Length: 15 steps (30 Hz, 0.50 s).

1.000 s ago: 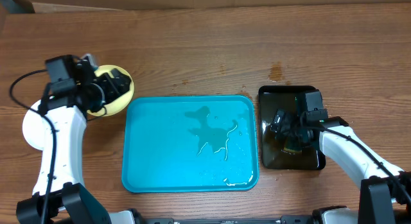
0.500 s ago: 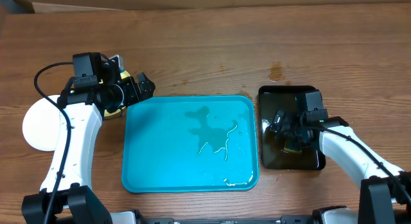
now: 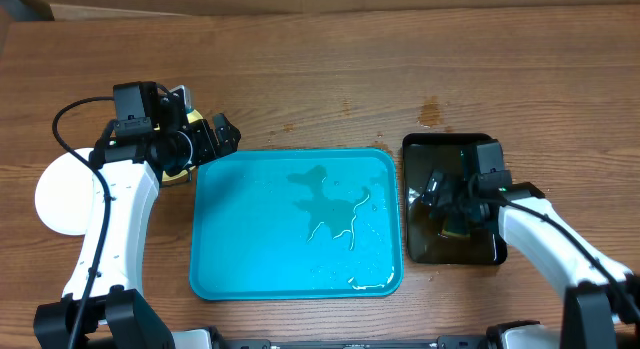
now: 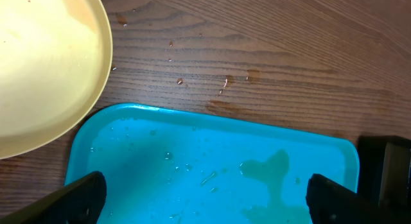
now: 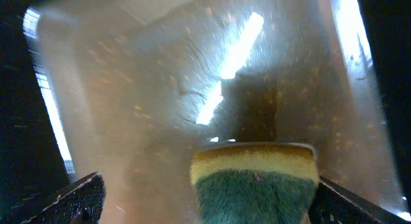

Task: Clean dirty plates on tray and stack at the side
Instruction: 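Release the sponge in the black tray and raise right gripper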

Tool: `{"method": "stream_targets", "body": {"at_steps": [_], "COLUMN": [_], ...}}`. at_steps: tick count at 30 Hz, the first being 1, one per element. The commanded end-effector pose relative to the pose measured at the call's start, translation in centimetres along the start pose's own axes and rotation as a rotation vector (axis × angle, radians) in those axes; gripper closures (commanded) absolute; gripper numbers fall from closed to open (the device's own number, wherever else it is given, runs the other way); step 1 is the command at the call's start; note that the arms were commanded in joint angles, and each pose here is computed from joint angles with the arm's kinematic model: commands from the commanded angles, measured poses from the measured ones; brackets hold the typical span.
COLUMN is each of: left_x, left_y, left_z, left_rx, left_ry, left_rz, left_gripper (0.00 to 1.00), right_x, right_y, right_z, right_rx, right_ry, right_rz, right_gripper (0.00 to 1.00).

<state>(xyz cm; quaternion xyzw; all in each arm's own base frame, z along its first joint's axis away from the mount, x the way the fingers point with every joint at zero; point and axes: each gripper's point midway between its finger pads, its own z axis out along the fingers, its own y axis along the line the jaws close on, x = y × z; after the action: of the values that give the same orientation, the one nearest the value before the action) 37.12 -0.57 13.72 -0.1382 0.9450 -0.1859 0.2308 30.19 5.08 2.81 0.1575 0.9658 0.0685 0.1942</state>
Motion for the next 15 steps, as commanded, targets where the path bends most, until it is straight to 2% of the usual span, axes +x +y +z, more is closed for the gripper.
{"method": "stream_targets", "body": {"at_steps": [1,9,15], "left_x": [-0.8,-0.8,-0.8], "left_y": [-0.2,-0.2,-0.2], "left_z": [-0.3,-0.3,-0.3], "left_rx": [-0.003,-0.003,-0.003], "left_ry": [-0.020,-0.020,-0.020], "left_rz": [0.031,0.031,0.031], "left_gripper": [0.00,0.00,0.00], "right_x": [-2.7,-5.9,-6.3], "right_y": [1.4,3.2,3.5], "right_z": [-3.8,-13.5,-22.1], "right_rx": [-0.078,-0.241,-0.375], "right_ry": [-0.146,-0.453,-0.706], "right_rz": [0.001,-0.001,-0.003], "right_gripper": [0.00,0.00,0.00]}}
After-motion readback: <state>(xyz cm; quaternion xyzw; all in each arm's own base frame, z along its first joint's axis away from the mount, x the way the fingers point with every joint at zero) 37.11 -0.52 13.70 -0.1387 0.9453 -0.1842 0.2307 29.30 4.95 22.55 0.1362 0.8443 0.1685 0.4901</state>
